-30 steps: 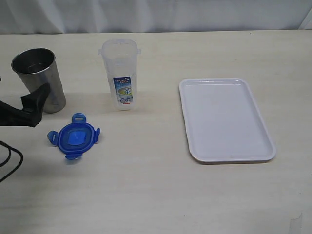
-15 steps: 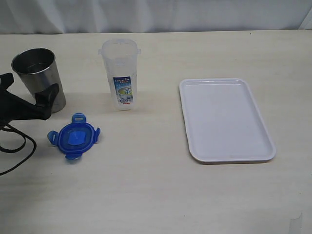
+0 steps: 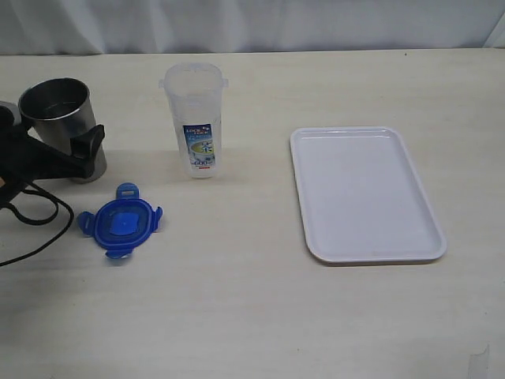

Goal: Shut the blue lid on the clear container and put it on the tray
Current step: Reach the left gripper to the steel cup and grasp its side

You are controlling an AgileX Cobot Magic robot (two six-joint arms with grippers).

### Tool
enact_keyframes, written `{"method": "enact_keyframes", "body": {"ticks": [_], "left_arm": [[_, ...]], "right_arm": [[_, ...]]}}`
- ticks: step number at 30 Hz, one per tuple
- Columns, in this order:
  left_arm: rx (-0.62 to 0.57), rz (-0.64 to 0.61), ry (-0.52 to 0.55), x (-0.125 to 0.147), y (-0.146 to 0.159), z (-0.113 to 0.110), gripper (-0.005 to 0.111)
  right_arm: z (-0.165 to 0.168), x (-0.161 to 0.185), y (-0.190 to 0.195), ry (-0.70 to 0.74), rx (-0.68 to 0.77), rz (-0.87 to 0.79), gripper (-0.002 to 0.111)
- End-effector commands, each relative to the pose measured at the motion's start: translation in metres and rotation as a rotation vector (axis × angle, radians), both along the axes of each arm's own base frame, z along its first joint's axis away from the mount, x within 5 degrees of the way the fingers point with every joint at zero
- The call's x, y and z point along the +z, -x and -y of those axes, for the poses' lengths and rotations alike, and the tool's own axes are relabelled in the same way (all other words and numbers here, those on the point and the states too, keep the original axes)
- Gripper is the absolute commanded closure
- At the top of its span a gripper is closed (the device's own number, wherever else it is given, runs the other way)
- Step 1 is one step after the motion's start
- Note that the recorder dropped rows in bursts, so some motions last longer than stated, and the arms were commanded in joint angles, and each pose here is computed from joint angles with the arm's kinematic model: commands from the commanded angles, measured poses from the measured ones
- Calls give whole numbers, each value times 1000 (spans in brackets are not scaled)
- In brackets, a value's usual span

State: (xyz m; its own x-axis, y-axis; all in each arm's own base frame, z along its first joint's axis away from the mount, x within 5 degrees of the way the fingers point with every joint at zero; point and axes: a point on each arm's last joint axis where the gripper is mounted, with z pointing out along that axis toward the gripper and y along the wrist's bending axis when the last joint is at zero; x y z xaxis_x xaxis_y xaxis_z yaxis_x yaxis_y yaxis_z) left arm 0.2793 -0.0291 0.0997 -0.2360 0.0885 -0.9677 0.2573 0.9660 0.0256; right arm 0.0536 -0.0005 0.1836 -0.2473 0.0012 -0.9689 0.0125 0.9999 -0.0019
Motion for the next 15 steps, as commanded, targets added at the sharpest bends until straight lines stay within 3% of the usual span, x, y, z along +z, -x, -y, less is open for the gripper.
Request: {"method": "enact_keyframes", "body": {"ticks": [1, 8, 15], "left_arm": [[19, 46, 7, 5, -10, -1, 2], [21, 57, 8, 7, -14, -1, 2], [21, 3, 6, -12, -16, -1, 2]], "right_arm": [[0, -1, 0, -5, -4, -6, 101], [0, -1, 0, -5, -4, -6, 101], [0, -1, 0, -5, -4, -6, 101]]}}
